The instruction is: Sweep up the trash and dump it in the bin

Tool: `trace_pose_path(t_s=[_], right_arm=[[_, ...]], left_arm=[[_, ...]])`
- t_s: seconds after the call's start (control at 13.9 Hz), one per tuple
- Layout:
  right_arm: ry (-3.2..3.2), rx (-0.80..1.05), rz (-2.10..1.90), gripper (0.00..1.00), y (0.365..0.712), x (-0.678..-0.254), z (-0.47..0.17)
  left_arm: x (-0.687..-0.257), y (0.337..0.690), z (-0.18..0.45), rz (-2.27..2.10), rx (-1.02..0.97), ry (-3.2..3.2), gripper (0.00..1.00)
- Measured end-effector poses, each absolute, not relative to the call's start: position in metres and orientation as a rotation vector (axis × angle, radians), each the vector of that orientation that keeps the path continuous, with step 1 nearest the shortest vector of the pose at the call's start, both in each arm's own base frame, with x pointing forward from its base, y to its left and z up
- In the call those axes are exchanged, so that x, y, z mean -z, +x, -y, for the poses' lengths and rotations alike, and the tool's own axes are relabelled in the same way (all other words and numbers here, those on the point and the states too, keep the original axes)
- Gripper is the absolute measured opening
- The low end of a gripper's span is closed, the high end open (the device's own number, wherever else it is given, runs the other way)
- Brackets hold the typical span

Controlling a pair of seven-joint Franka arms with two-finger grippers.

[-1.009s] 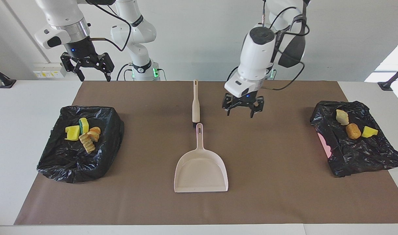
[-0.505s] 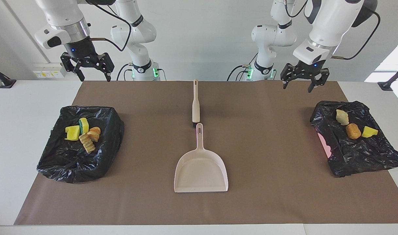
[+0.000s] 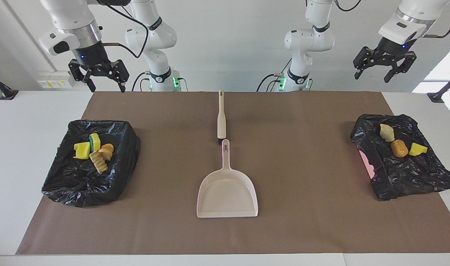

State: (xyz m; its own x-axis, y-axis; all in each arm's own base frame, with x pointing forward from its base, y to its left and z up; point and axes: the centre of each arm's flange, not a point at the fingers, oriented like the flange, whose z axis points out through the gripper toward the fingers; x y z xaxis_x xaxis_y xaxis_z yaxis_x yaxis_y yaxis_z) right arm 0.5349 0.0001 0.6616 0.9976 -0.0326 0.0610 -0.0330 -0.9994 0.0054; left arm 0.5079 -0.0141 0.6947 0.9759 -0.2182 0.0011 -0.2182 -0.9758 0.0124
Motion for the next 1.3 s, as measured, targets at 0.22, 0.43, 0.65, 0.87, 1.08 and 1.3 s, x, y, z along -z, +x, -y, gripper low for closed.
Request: trace_pose_path(t_s=[0.22,0.43,0.65,0.87,1.08,1.3], right_arm=[[3.133,-0.096,0.052,1.00,0.535,-0.662,0.000],[3.133,-0.095,0.054,1.00,0.535,-0.662,0.001],[3.133,-0.096,0.054,1.00,0.535,-0.662,0.001],[3.133,-0.096,0.054,1.00,0.535,-0.662,0.001],[3.133,-0.096,0.054,1.00,0.535,-0.662,0.001],[3.133,-0.096,0.054,1.00,0.535,-0.662,0.001]], left_arm=[[-0.703,0.525,0.012,0.331,0.031,3.104,1.00],[-0.709,0.528,0.014,0.338,0.012,3.104,1.00],[-0.712,0.520,0.013,0.337,0.028,3.103,1.00],[-0.711,0.516,0.012,0.336,0.036,3.102,1.00],[-0.709,0.514,0.012,0.335,0.048,3.101,1.00],[-0.706,0.511,0.013,0.337,0.058,3.100,1.00]])
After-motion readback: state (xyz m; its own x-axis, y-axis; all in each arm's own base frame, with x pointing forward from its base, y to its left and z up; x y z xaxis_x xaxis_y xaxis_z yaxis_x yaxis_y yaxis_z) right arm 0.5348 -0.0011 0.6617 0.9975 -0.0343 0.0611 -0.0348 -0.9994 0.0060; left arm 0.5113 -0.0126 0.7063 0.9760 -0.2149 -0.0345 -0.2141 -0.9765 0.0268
